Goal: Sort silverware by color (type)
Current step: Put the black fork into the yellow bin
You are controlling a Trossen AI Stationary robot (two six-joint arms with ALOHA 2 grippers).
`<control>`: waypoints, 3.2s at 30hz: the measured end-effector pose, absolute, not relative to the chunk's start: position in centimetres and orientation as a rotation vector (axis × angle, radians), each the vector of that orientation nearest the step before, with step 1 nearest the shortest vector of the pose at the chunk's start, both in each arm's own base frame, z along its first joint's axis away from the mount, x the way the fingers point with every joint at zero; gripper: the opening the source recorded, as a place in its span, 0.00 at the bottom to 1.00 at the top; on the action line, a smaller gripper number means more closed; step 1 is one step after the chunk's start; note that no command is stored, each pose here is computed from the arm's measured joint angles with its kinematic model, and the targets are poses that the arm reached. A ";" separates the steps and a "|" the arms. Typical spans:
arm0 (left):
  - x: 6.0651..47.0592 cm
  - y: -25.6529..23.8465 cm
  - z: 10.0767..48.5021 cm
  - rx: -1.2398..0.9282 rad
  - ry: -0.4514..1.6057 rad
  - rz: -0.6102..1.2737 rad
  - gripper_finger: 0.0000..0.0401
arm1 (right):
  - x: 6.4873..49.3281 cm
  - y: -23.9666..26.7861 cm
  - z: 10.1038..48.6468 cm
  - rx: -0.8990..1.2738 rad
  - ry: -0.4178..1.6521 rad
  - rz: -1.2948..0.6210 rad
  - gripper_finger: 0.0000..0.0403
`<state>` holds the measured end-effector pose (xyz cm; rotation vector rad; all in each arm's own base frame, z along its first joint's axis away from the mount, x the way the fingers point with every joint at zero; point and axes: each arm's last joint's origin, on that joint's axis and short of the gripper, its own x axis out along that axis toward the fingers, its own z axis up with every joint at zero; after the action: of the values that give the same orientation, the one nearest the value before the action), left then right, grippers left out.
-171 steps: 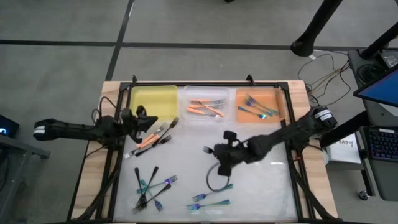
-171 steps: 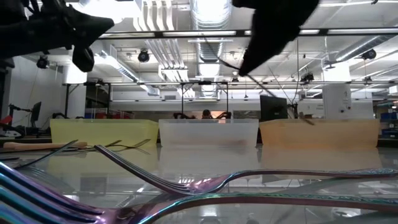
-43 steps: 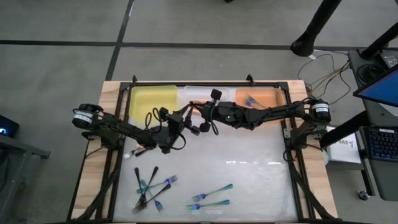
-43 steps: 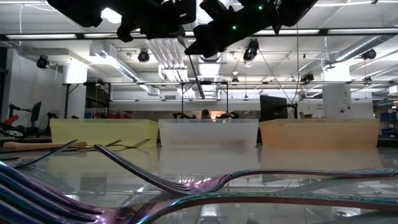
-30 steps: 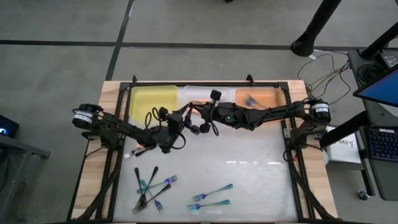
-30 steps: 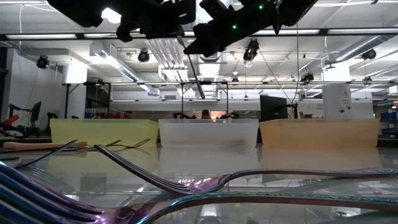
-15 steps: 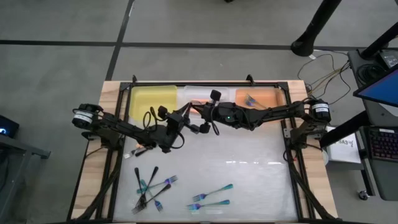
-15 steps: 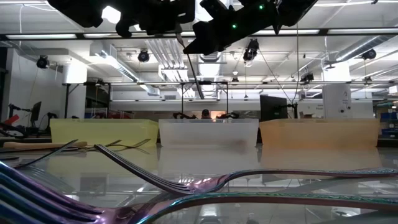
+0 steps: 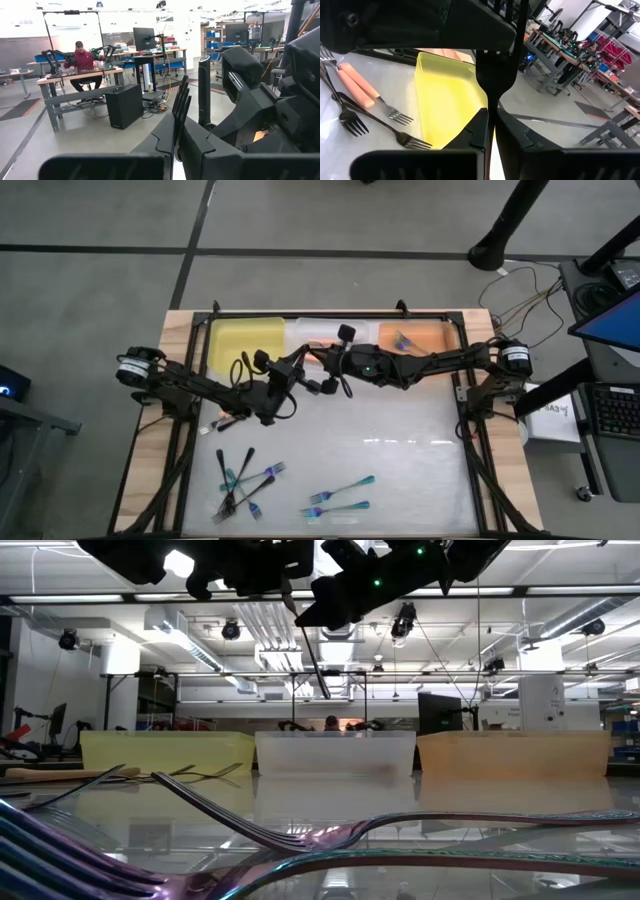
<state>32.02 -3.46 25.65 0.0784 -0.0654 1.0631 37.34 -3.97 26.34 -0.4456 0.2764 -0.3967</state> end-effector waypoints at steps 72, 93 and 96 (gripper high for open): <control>28.6 12.4 25.6 0.572 0.531 1.374 0.00 | 35.2 -10.7 24.3 -0.294 0.512 -0.677 0.29; 26.4 14.1 30.0 0.294 0.413 0.998 0.00 | 35.0 -11.1 24.1 -0.266 0.527 -0.690 0.29; 25.3 14.4 32.4 0.307 0.443 0.992 0.00 | 35.0 -11.2 24.1 -0.266 0.528 -0.692 0.29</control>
<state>25.32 14.45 32.39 0.3065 0.4428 0.9922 35.01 -11.15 24.11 -0.2663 0.5276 -0.6922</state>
